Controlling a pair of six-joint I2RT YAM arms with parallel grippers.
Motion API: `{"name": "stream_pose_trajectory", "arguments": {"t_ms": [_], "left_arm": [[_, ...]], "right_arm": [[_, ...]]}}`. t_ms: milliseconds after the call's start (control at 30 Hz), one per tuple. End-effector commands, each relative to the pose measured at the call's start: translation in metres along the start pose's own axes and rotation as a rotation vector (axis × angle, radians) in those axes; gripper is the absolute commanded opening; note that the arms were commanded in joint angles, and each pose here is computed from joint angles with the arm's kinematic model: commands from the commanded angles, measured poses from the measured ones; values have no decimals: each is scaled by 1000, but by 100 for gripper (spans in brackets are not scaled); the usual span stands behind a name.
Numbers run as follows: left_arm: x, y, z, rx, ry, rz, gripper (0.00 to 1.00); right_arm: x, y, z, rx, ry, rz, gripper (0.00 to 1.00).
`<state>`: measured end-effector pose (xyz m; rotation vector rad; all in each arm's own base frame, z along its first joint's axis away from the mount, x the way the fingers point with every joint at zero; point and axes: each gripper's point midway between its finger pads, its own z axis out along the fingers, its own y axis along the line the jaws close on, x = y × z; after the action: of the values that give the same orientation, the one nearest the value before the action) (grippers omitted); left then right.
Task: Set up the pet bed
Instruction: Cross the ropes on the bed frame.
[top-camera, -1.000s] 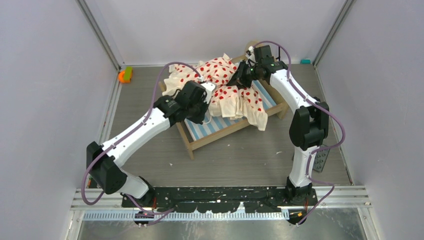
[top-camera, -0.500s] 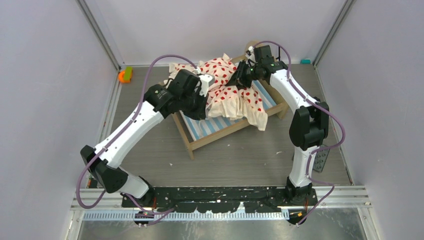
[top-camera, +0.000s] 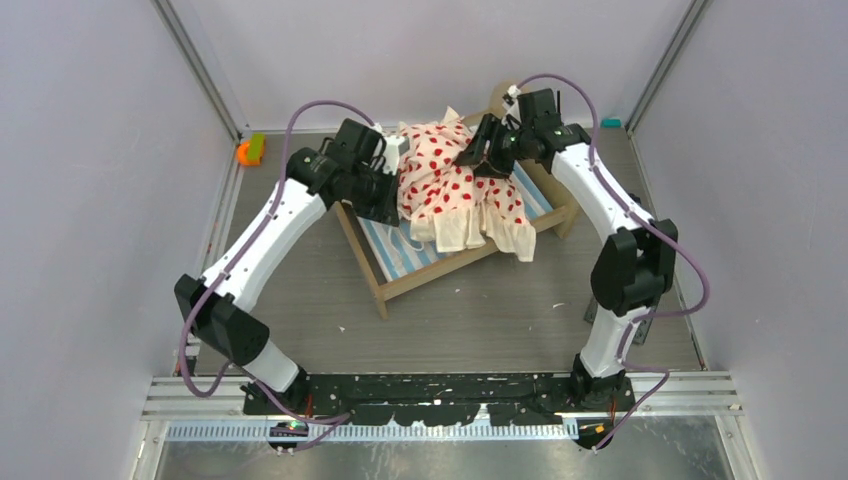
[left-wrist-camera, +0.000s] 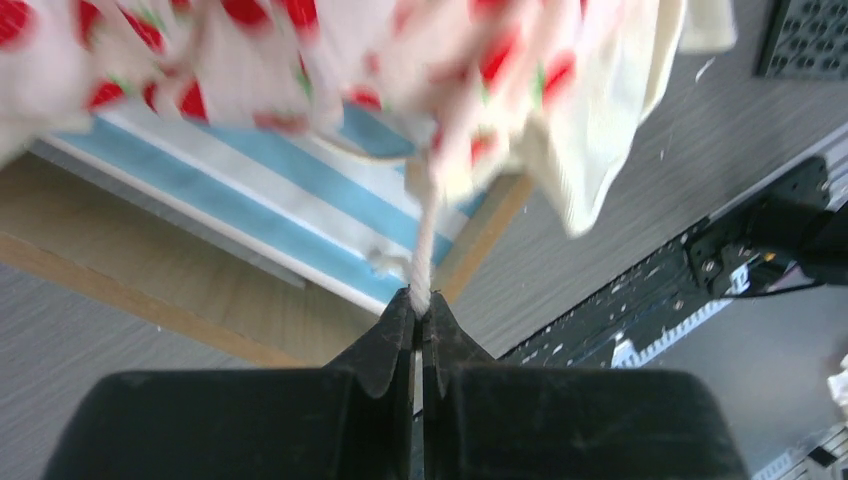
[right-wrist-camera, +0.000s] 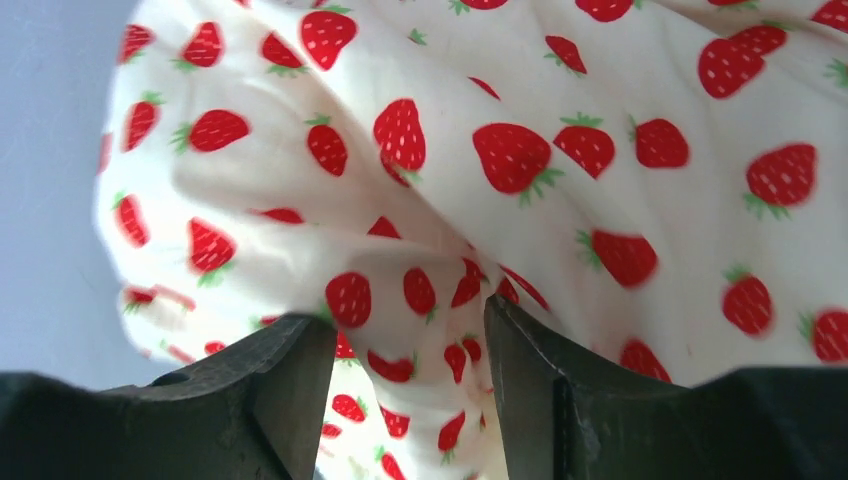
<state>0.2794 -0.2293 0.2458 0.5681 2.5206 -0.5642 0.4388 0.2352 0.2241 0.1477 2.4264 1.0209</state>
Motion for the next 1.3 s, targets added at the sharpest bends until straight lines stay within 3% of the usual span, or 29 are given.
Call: {"name": "stream_pose_trajectory", "arguments": {"t_ms": [0, 167, 300, 500, 600, 733, 967, 1267], "left_arm": [[-46, -4, -17, 77, -111, -25, 0], [-74, -6, -22, 101, -123, -19, 0], [-91, -6, -24, 102, -140, -17, 0], [-108, -13, -34, 139, -183, -18, 0], [-111, -14, -39, 143, -199, -17, 0], [-119, -14, -48, 142, -230, -29, 0], [-136, -15, -63, 151, -292, -45, 0], [-140, -21, -68, 188, -304, -49, 0]], "right_arm": [[-16, 36, -64, -44, -175, -125, 61], [2, 49, -95, -100, -240, -169, 63], [41, 66, -104, -188, -232, -236, 64], [133, 97, -89, -217, -189, -445, 61], [155, 94, -69, -226, -251, -455, 59], [168, 103, -44, -280, -310, -491, 53], [170, 120, 0, -258, -435, -581, 54], [156, 140, 35, -263, -515, -561, 54]]}}
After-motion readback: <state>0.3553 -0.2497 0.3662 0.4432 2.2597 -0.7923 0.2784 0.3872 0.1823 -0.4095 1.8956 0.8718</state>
